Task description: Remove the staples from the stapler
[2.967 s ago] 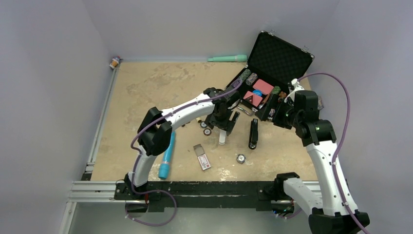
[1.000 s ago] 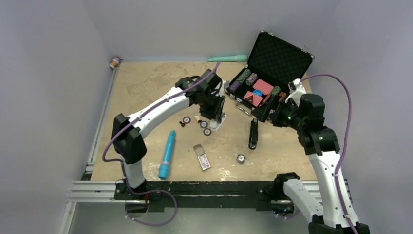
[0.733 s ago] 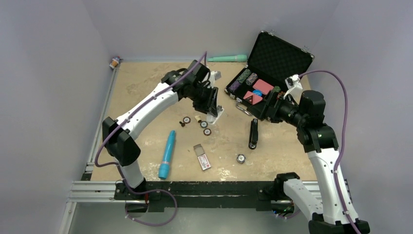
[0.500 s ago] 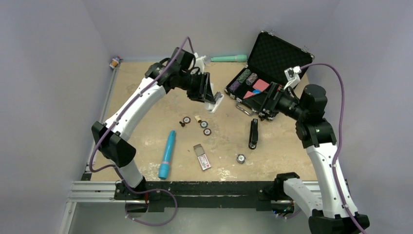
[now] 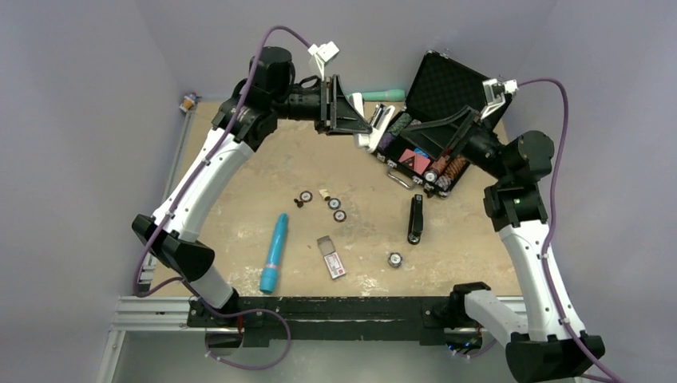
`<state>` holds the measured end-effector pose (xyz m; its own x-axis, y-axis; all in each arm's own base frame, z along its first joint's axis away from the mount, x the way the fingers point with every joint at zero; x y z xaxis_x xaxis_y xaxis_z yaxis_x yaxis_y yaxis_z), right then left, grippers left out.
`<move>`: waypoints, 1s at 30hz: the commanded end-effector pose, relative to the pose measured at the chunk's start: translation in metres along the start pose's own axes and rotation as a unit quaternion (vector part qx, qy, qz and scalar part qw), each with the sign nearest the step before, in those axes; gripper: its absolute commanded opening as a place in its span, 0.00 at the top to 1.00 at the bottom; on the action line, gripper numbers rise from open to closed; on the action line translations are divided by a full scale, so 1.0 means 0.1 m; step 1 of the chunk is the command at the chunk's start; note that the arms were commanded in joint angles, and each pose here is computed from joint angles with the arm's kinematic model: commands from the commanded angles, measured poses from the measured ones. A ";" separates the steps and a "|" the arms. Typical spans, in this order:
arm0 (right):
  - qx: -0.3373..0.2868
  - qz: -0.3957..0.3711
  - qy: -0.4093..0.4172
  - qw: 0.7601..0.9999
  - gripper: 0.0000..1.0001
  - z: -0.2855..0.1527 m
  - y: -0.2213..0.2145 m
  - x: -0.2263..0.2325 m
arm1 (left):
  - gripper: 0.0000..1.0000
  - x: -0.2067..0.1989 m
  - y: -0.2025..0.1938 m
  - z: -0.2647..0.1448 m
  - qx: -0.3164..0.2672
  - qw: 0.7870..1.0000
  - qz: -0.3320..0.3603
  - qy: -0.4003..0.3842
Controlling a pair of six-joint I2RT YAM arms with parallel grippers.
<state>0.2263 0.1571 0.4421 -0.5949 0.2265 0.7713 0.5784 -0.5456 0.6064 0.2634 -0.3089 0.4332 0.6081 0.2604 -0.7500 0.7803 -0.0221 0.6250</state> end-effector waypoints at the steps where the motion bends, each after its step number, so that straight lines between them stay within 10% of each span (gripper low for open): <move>1: -0.017 -0.035 0.069 0.997 0.01 0.06 0.22 0.40 | 1.00 -0.58 0.25 -0.18 -0.050 0.992 0.027 -0.111; 30: -0.016 0.006 0.105 0.994 0.01 0.34 0.30 0.20 | 1.00 -0.79 0.29 -0.22 -0.058 0.989 0.033 -0.133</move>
<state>0.2593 0.1673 0.4673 -0.6379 0.0820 0.7657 0.5931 -0.5820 0.5564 0.2556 -0.3171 0.4813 0.6128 0.0738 -0.7868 0.7854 0.0528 0.6167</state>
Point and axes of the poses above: each gripper's point midway between its finger pads, its own z axis out along the fingers, its own x axis along the line the jaws close on, y = z × x, the point moved 3 cm from there along -z, back along the fingers, and after that the axes turned 8 degrees about z, right-handed, at the moved point
